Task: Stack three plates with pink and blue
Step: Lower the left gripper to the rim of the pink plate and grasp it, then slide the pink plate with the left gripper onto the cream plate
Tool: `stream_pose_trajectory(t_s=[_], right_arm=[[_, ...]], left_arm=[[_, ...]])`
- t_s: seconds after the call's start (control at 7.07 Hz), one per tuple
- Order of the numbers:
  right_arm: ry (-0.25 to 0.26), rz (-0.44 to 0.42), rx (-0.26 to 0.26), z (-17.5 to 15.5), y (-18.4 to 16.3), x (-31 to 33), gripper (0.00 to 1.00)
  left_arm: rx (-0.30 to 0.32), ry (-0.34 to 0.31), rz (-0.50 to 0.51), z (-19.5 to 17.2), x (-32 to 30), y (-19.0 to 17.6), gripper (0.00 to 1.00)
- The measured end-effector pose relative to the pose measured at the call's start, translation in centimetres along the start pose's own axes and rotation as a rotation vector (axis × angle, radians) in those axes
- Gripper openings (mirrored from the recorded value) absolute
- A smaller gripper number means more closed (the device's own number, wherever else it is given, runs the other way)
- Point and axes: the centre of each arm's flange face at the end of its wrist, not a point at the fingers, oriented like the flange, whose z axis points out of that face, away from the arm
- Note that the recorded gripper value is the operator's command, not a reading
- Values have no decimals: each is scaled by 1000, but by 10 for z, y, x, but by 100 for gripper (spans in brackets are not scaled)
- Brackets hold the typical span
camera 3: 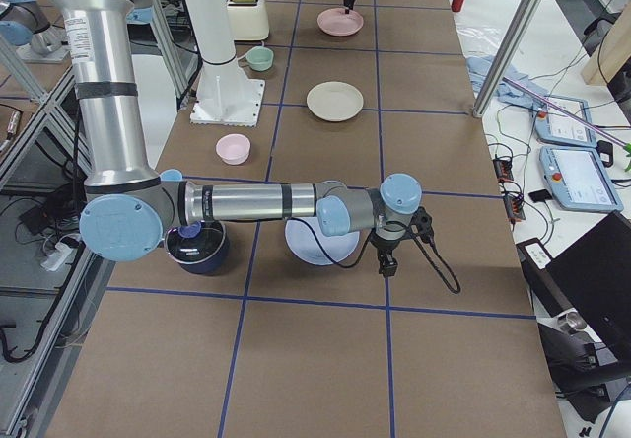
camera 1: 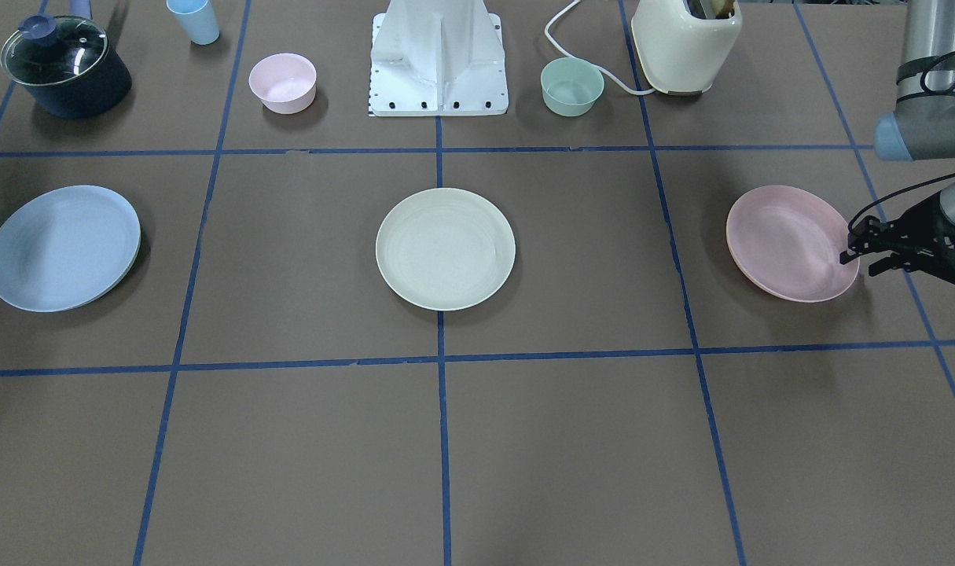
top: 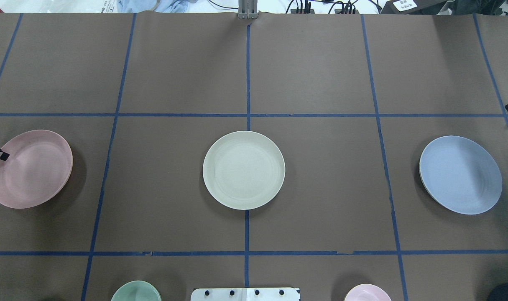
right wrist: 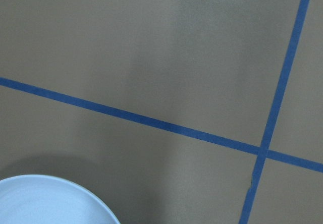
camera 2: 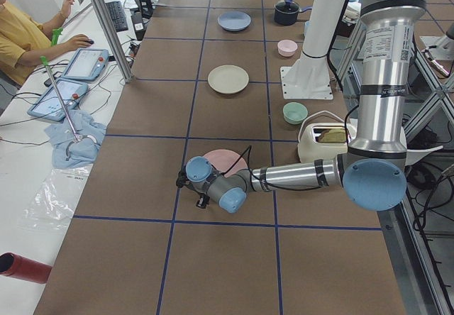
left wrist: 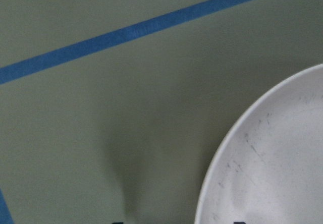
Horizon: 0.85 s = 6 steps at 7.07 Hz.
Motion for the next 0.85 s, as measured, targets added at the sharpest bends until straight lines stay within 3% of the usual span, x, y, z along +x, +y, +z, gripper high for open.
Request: stream_pose_trajectory(t_s=[0.42, 0.85], right_arm=[[-2, -2, 1, -1, 0, -1, 100], [-4, -12, 8, -3, -2, -5, 100]], left_arm=[[-45, 148, -107, -4, 20, 0, 0], [-34, 297, -280, -52, 142, -63, 0]])
